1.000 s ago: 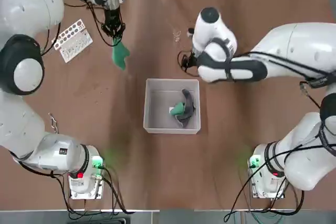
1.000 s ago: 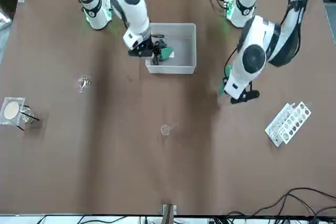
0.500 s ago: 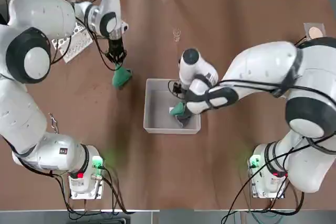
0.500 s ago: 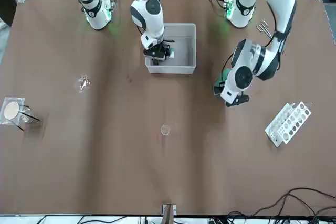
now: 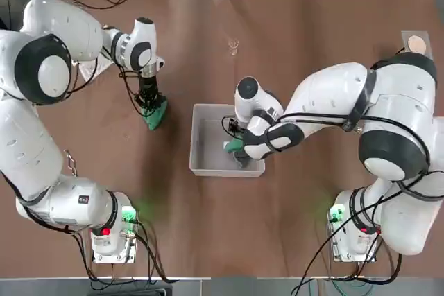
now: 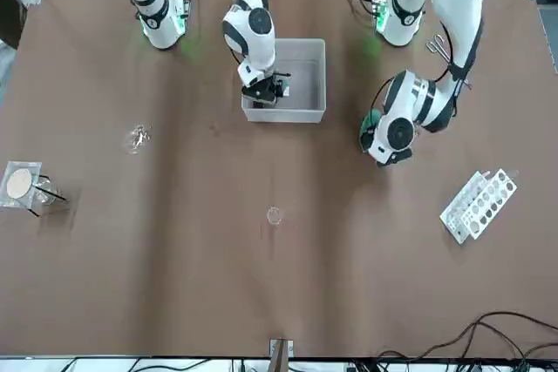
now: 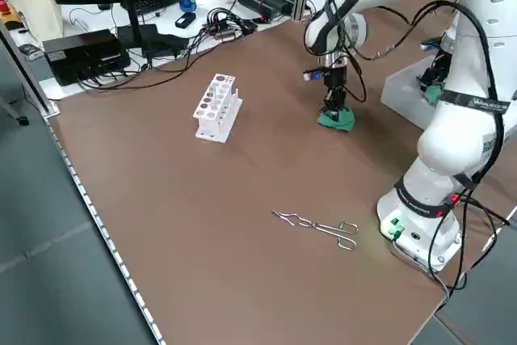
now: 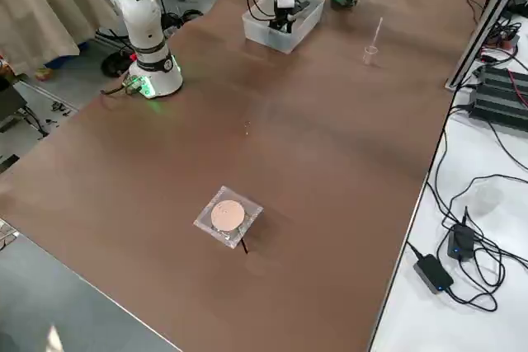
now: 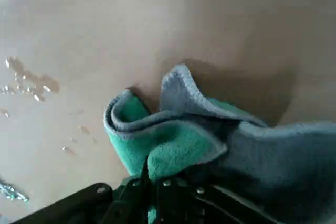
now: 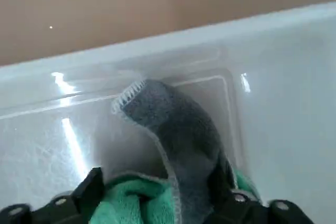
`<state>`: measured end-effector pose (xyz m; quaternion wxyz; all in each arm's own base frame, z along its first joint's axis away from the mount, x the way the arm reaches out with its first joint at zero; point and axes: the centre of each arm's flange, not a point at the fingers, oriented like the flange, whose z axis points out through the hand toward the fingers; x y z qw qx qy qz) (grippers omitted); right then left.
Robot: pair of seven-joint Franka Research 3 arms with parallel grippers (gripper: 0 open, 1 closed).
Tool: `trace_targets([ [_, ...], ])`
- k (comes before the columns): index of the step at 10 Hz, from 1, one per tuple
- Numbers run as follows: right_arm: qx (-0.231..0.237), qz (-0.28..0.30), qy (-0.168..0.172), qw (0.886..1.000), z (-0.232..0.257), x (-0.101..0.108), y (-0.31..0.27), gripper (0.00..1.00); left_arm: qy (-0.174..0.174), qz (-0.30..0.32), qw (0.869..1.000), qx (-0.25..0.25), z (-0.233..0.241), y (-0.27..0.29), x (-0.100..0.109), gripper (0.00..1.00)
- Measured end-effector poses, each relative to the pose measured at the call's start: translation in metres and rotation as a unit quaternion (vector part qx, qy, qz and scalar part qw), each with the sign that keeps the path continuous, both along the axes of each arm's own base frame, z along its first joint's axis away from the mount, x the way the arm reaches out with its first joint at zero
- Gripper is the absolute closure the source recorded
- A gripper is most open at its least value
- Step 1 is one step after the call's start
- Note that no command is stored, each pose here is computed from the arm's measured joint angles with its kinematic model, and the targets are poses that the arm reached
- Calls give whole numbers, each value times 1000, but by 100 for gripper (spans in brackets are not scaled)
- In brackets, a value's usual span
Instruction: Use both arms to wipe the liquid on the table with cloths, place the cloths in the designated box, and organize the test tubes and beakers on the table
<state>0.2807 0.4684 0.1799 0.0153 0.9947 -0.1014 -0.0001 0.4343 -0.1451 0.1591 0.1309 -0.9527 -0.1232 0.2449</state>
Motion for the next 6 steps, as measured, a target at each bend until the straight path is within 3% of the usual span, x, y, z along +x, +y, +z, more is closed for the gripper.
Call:
trace_targets([
  [1,1,0,-1,1000,1,1,1,37,13,9,1000,10,-5,15,-13,96],
  [4,8,-1,-6,1000,12,10,10,82,49,-4,998,50,-20,58,-58,96],
  [5,-3,3,1,1000,17,15,13,89,59,-11,996,65,-24,75,-68,96],
  [6,-22,8,14,1000,29,23,19,89,67,-18,994,81,-27,94,-76,96],
])
